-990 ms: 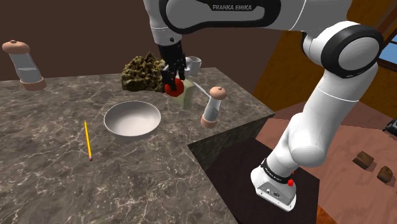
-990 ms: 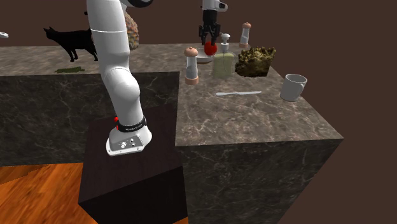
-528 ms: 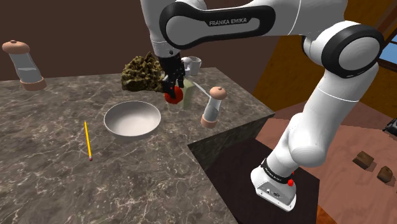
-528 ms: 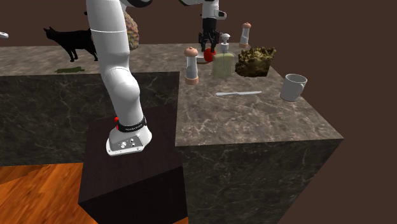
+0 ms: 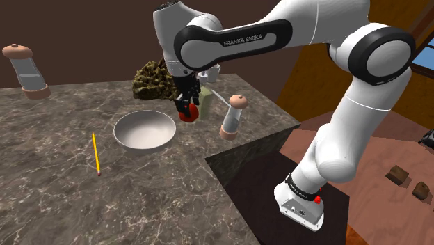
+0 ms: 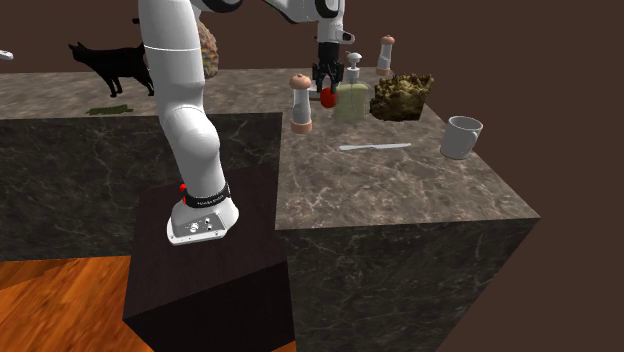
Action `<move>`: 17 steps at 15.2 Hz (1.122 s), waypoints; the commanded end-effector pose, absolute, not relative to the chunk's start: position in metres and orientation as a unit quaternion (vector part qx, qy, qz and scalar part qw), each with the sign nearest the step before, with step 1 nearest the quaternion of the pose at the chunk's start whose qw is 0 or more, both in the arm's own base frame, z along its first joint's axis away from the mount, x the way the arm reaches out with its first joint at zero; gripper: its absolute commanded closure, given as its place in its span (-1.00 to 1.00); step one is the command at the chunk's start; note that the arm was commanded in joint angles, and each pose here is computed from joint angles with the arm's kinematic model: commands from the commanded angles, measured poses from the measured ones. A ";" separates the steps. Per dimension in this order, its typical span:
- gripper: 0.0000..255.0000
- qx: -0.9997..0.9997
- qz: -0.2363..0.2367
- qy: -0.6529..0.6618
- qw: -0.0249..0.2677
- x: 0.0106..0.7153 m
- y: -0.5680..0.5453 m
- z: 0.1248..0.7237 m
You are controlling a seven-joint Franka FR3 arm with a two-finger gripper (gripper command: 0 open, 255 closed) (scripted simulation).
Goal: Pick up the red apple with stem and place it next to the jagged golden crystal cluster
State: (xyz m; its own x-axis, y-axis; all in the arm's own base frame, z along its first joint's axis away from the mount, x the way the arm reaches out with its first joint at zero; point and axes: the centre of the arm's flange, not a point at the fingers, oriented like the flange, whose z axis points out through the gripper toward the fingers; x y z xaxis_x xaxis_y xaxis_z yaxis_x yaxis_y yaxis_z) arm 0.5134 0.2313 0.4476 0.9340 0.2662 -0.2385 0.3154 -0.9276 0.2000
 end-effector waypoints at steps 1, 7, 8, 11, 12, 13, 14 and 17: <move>1.00 0.976 -0.104 0.149 0.118 0.514 0.231 0.437; 1.00 0.976 -0.104 0.149 0.118 0.514 0.231 0.422; 1.00 0.976 -0.104 0.149 0.118 0.514 0.231 0.422; 1.00 0.976 -0.104 0.149 0.118 0.514 0.231 0.422; 1.00 0.976 -0.104 0.149 0.118 0.514 0.231 0.422; -1.00 0.976 -0.104 0.149 0.118 0.514 0.231 0.422; -1.00 0.976 -0.104 0.149 0.118 0.514 0.231 0.422; -1.00 0.976 -0.104 0.149 0.118 0.514 0.231 0.422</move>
State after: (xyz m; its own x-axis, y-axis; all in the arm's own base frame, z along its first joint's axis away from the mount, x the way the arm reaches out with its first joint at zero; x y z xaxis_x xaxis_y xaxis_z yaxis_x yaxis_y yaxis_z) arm 0.5138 0.2307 0.4219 0.9341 0.2662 -0.2379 0.3153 -0.9277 0.1999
